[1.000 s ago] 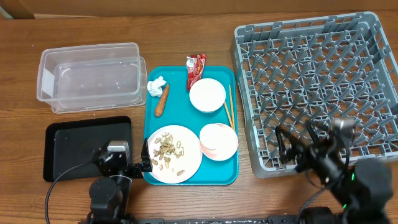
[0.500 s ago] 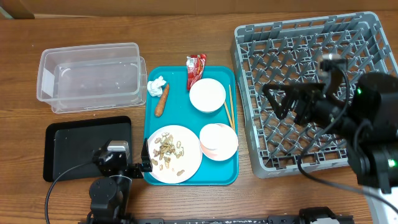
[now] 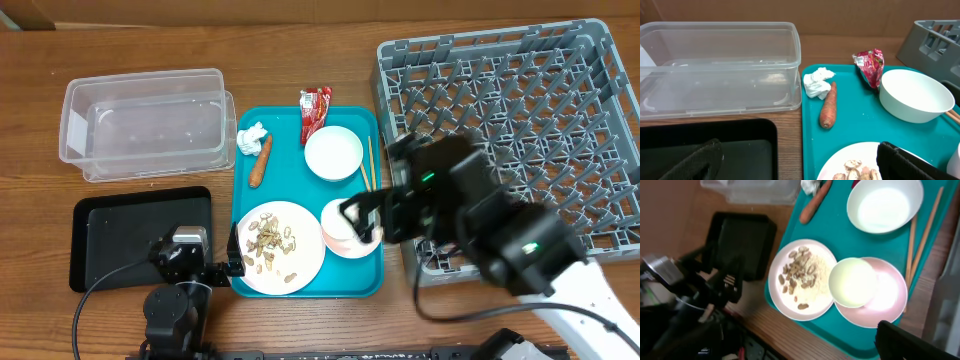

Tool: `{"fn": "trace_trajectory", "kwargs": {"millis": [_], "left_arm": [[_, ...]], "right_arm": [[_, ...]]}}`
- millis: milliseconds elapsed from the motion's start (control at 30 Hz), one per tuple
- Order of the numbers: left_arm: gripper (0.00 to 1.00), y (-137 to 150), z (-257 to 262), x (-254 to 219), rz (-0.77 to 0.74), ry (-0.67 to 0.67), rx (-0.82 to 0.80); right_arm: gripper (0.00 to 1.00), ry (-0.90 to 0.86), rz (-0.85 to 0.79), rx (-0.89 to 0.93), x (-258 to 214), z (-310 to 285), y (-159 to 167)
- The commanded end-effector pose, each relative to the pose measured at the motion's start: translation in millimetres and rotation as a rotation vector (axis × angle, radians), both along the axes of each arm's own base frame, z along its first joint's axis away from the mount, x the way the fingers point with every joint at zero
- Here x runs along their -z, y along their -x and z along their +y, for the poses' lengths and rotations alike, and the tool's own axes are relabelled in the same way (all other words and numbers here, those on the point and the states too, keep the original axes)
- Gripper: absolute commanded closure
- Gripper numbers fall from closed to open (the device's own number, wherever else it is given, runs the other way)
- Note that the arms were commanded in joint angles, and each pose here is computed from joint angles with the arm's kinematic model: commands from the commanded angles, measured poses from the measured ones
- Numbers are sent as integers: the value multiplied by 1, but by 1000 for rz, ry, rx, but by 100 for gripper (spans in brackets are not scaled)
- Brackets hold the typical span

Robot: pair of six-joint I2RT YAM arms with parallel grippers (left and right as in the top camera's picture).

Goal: Sort waste into correct bins and load items into the dishwasher
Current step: 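Move the right gripper over the pink plate and white cup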

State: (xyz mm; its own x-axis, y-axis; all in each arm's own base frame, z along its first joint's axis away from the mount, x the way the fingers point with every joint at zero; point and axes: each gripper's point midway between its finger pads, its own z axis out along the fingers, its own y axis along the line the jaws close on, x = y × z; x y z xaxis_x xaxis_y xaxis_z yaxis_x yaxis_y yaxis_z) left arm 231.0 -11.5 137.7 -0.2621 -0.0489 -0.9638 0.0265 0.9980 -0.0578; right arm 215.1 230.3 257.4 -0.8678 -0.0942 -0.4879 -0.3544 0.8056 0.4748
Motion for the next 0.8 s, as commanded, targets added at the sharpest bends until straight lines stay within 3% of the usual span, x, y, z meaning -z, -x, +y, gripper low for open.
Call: {"fn": "trace_trajectory", "kwargs": {"millis": [0,300,567,767], "left_arm": [[0,0,0,1,-8,-16,8],[0,0,0,1,-7,-15,8],[0,0,0,1,-7,-15,8],[0,0,0,1,-8,-16,8]], "right_arm": [[0,102,-47,77,10,5,-10],[0,264,109,55,81,26,-20],[0,340,42,142,86,9,-41],[0,365,85,147,97,4,-42]]}}
